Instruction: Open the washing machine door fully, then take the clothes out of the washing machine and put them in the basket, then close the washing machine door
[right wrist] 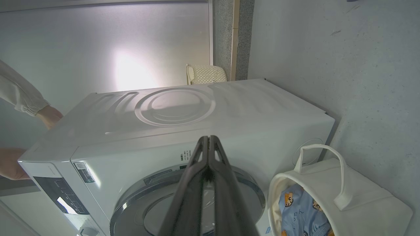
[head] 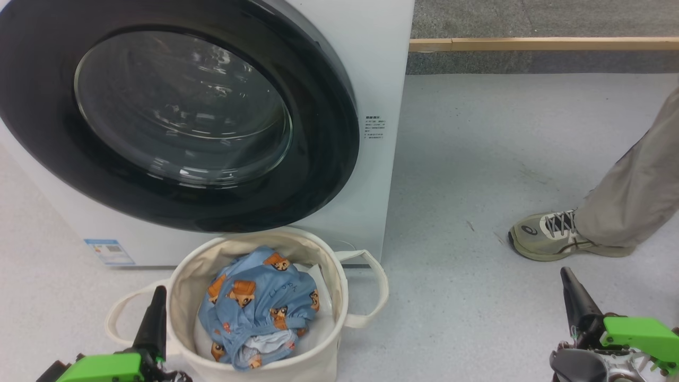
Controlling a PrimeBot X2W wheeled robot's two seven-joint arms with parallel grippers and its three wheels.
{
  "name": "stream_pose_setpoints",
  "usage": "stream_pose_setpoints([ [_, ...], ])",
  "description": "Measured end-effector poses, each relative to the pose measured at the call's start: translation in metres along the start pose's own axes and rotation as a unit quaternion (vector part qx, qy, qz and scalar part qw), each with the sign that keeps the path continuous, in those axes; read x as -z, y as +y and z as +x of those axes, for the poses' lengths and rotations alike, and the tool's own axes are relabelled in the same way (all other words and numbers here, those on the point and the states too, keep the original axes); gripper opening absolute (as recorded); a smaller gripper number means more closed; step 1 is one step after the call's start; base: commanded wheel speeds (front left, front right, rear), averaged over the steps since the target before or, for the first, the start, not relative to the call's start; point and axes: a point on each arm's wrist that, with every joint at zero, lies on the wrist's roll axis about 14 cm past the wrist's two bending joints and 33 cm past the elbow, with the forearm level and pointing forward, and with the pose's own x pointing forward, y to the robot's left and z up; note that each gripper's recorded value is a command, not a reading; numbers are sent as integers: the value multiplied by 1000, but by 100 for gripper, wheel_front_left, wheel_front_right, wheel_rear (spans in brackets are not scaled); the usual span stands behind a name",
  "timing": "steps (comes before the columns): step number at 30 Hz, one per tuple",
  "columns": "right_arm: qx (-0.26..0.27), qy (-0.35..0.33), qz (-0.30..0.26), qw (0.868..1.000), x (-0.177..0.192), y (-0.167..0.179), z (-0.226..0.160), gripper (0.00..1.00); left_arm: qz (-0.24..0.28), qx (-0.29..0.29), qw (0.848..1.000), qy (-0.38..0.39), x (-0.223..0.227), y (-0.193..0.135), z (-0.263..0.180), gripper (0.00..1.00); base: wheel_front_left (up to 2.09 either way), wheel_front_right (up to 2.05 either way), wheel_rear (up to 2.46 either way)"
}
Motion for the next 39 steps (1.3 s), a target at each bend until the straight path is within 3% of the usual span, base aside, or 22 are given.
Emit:
stream_pose_setpoints([
  [39, 0, 0, 0, 1000, 0, 0, 0, 0, 0, 0, 1000, 0, 0, 0, 0, 0, 0, 0, 0],
])
